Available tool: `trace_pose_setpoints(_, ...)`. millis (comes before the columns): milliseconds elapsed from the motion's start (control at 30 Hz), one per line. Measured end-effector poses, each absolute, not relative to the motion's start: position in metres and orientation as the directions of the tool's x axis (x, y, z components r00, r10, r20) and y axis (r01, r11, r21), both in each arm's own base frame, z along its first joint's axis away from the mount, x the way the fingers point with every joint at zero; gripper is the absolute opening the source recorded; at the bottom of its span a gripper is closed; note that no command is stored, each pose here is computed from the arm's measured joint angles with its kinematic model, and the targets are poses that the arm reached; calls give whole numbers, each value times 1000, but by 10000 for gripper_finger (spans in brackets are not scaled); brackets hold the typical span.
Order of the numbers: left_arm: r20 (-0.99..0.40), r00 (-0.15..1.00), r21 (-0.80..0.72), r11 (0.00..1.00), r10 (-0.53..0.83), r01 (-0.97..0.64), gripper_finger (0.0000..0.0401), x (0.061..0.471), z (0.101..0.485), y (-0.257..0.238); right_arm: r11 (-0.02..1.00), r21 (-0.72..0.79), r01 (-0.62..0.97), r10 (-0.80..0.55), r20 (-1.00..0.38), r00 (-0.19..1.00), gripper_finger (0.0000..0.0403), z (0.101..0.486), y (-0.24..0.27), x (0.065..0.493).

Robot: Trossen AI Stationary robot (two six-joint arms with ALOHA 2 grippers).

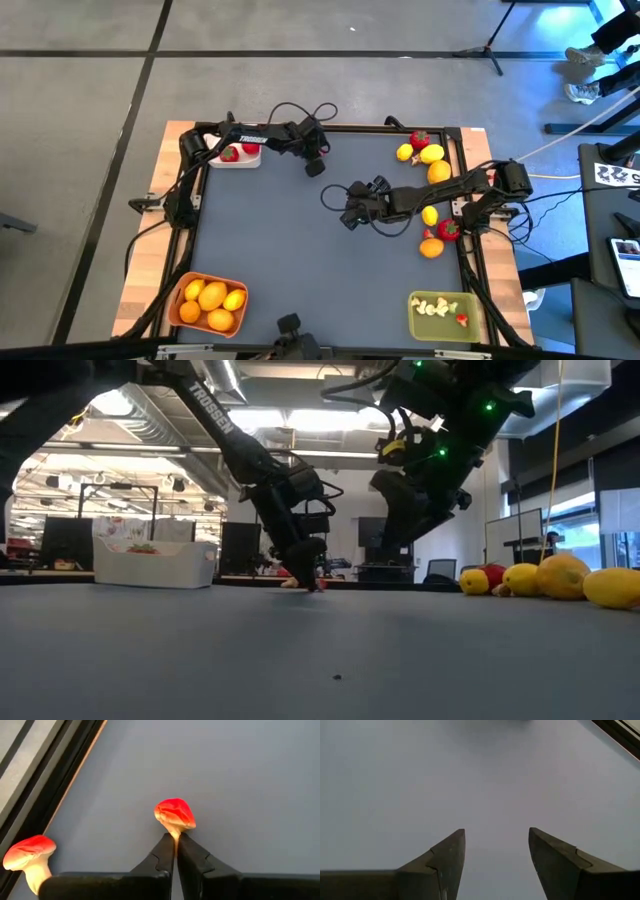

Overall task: Sort produce into baskets
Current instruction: Put the red mushroom into the yellow bin

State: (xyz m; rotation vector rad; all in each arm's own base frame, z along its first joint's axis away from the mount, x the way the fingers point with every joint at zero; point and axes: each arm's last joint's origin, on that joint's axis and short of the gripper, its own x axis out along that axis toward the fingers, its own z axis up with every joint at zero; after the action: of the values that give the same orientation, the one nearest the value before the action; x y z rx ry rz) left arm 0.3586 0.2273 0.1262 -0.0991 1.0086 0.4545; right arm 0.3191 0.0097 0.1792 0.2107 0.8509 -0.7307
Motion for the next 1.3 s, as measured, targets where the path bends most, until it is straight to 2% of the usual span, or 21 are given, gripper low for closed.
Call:
trace_pose_setpoints(233, -837, 458, 144, 929, 298, -342, 16, 362, 151, 204, 762, -108, 638, -477, -761, 440, 218, 179, 13, 319)
trace_pose_setpoints(400, -832, 482, 148, 947, 275, -286, 16, 363, 181, 176, 832, -85, 548, -388, -795, 466, 218, 178, 25, 318)
trace_pose_setpoints(633, -809, 543, 151, 972, 226, -180, 16, 365, 221, 126, 914, -160, 373, -345, -790, 507, 218, 178, 64, 312)
trace_pose_setpoints(933, -758, 640, 131, 991, 126, -41, 17, 372, 250, 52, 899, -276, 340, -432, -683, 589, 218, 190, 103, 298)
trace_pose_setpoints(1133, -740, 671, 117, 992, 55, 47, 17, 377, 252, 9, 898, -276, 343, -440, -592, 675, 218, 219, 116, 282)
trace_pose_setpoints(1300, -709, 703, 143, 988, 59, 62, 17, 380, 255, -14, 912, -222, 345, -409, -550, 728, 218, 234, 122, 277)
